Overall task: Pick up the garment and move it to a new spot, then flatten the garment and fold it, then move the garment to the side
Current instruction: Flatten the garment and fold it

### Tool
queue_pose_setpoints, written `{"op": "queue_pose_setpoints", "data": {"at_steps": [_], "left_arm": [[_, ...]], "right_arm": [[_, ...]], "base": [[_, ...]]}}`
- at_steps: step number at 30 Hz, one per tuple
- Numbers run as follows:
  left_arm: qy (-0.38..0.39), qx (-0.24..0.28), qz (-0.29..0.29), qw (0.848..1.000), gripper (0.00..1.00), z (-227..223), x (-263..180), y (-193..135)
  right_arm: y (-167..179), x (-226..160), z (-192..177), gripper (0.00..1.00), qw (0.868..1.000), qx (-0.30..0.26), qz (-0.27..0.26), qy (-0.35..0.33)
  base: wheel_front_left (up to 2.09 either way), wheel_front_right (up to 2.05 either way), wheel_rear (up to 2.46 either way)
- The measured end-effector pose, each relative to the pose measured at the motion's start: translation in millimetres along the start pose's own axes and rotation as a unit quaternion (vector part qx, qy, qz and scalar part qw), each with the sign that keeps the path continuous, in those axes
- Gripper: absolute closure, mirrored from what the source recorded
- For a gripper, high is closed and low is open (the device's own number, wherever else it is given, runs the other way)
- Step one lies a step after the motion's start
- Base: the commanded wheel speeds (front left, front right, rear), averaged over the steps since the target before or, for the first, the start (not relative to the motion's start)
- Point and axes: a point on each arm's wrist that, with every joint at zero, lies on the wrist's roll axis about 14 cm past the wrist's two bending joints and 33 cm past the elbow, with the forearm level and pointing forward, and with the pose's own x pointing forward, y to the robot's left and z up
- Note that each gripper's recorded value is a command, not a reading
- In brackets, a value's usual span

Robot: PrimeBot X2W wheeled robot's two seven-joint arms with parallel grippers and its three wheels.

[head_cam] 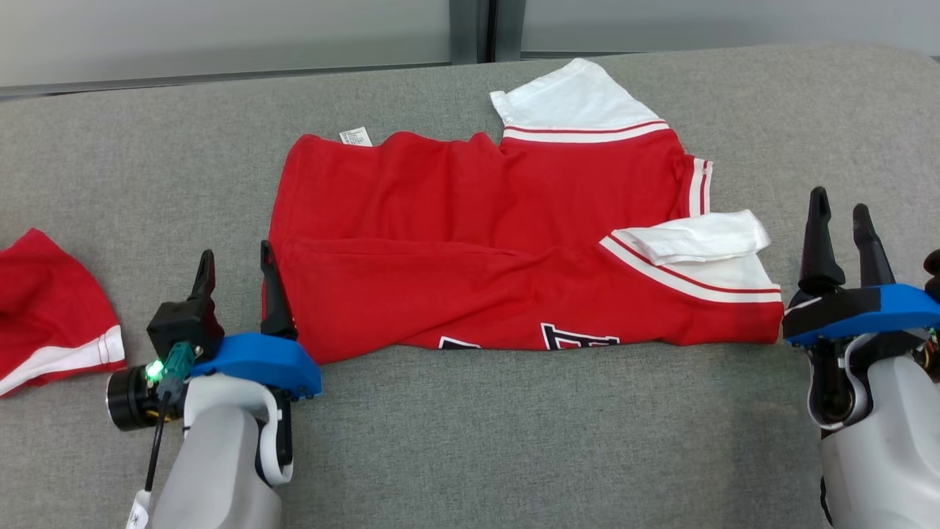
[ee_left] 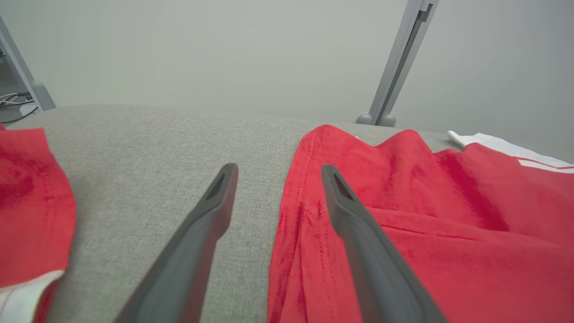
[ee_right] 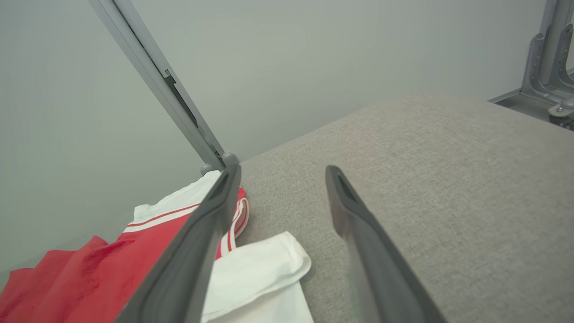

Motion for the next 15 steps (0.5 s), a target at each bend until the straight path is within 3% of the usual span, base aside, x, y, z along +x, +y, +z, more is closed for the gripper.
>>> {"op": "queue_pose_setpoints", "data": {"at_steps": [15], "left_arm": [[0.067,-0.039,-0.009,0.997,0.0,-49,-39,-7]], "right_arm": [[-31,-39,-19,0.0,0.999,-0.002,-0.041,0.019]], "base": [[0.0,0.0,0.0]]}}
